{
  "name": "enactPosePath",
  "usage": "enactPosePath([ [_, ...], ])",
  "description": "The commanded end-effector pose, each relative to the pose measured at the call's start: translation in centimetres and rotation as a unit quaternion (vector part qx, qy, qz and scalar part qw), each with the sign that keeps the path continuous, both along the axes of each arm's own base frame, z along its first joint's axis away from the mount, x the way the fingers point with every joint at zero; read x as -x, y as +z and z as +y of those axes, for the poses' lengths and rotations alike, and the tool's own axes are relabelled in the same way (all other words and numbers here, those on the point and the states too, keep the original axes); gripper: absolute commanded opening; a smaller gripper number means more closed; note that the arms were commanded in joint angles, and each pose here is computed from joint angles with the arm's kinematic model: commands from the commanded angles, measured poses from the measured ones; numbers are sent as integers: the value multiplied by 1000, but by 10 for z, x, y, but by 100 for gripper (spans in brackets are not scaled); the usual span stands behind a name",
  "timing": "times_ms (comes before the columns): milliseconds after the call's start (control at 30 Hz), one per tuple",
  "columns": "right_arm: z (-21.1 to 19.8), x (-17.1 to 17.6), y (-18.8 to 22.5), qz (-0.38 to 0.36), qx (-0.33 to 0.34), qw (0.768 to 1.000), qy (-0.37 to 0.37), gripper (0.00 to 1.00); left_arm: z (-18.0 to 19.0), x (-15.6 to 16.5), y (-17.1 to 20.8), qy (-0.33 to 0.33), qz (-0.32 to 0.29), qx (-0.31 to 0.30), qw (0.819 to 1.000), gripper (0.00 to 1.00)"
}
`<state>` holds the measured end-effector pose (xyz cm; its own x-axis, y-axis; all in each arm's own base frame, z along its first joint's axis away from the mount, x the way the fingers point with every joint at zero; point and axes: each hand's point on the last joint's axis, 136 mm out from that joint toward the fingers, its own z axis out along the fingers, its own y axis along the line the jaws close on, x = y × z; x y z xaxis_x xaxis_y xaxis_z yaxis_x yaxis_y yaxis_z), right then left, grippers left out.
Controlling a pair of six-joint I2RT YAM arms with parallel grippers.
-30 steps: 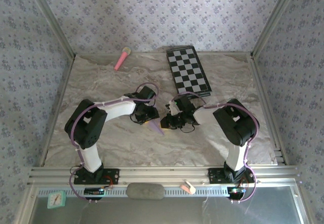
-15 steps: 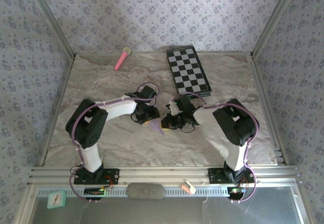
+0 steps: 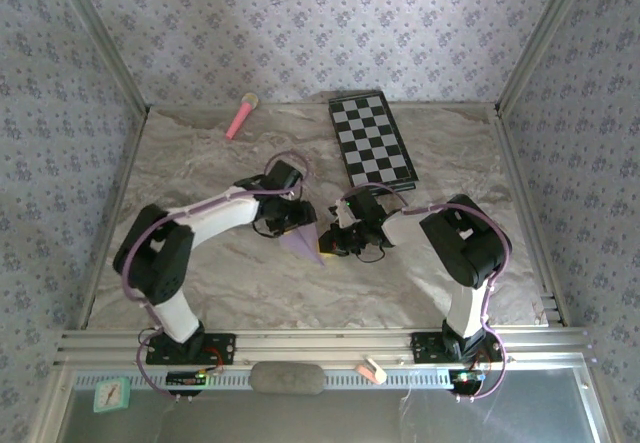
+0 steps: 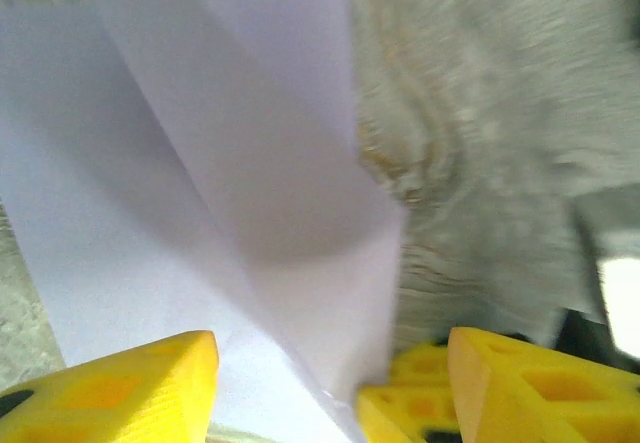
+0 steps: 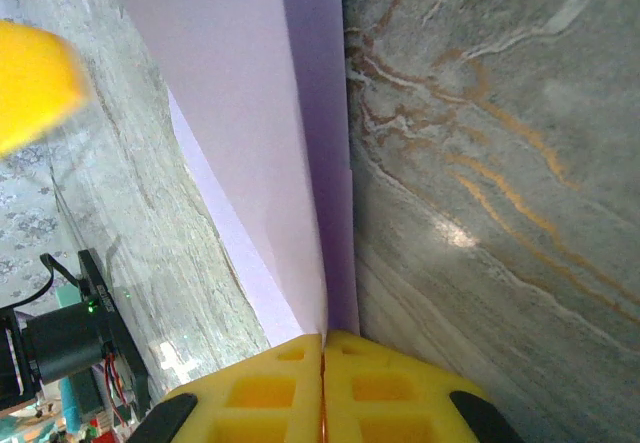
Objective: Fold a paper plane with a square sheet of paper (pick it up from the middle)
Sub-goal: Fourth fold the wing at the center of the table.
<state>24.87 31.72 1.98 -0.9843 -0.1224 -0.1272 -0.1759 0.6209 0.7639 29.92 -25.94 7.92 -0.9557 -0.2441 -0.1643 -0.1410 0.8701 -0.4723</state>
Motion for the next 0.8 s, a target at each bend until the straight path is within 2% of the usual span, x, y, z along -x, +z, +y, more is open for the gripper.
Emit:
enactPosePath([
  [0,-31,29,-49,77,89,993,-16,8,-10,-2,29,-14,-43,79,996,62],
  [233,-31,28,-50,77,91,993,-15,8,-31,14,15,-52,-42,180,981,45],
  [333,-32,29,-51,78,92,993,-14,8,-36,17,6,-58,-36,201,977,38],
  [533,-31,28,-51,77,94,992,-13,8,-35,20,-15,-60,-19,191,980,29],
  [767,-32,28,-52,78,94,992,-14,8,-32,23,-33,-56,-3,174,983,27],
])
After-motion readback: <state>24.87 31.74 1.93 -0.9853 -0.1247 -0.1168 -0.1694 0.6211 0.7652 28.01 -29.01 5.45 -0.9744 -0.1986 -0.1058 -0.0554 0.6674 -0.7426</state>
